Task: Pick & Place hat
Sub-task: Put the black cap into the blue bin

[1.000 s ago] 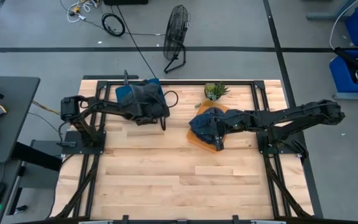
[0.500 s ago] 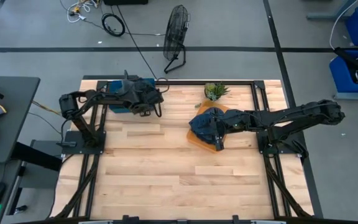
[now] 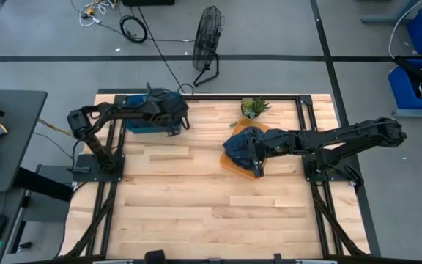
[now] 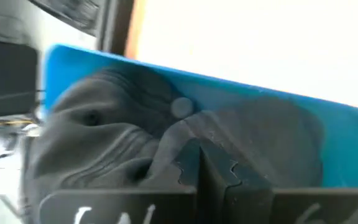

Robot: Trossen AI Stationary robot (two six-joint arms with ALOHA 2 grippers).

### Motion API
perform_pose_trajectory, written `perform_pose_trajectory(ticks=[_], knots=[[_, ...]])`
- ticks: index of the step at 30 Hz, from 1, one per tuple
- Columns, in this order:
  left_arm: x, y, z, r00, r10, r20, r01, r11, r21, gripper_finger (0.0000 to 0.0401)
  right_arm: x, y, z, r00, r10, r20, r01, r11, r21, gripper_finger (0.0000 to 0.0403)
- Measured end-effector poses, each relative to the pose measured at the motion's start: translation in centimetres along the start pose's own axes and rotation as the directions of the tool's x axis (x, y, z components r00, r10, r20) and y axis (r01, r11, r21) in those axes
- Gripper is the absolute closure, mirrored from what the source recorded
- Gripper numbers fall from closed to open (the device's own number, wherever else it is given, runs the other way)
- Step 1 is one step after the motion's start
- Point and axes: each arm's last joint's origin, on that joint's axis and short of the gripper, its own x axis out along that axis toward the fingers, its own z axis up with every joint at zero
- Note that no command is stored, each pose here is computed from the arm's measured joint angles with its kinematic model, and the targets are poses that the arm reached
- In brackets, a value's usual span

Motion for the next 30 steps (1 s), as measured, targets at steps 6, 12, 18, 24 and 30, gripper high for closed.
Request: perform_pose_trajectory(ticks=[6,12,18,24,30], knots=[[-3.6,-0.6,0.5,0.986,0.161,0.037,-0.161,0.987,0.020,0.0396,0.0,0.0,0.0,1.000,0.000,-0.001,0.000,1.000,0.000,0.0270],[-7.6,0.8,0.0,0.941,0.328,0.081,-0.313,0.937,-0.153,0.0398,0.0,0.0,0.0,1.000,0.000,-0.001,0.000,1.000,0.000,0.0270],[-6.7,3.7,-2.0,0.944,0.328,-0.042,-0.326,0.901,-0.286,0.0398,0.0,0.0,0.0,1.000,0.001,-0.002,-0.001,1.000,0.000,0.0270],[-4.3,5.6,-4.2,0.964,0.199,-0.176,-0.255,0.879,-0.404,0.0398,0.0,0.0,-0.1,1.000,0.002,-0.008,-0.002,1.000,0.000,0.0270],[-2.7,5.8,-5.7,0.954,0.084,-0.288,-0.212,0.869,-0.447,0.0398,0.0,0.0,-0.1,1.000,0.004,-0.014,-0.004,1.000,0.000,0.0270]])
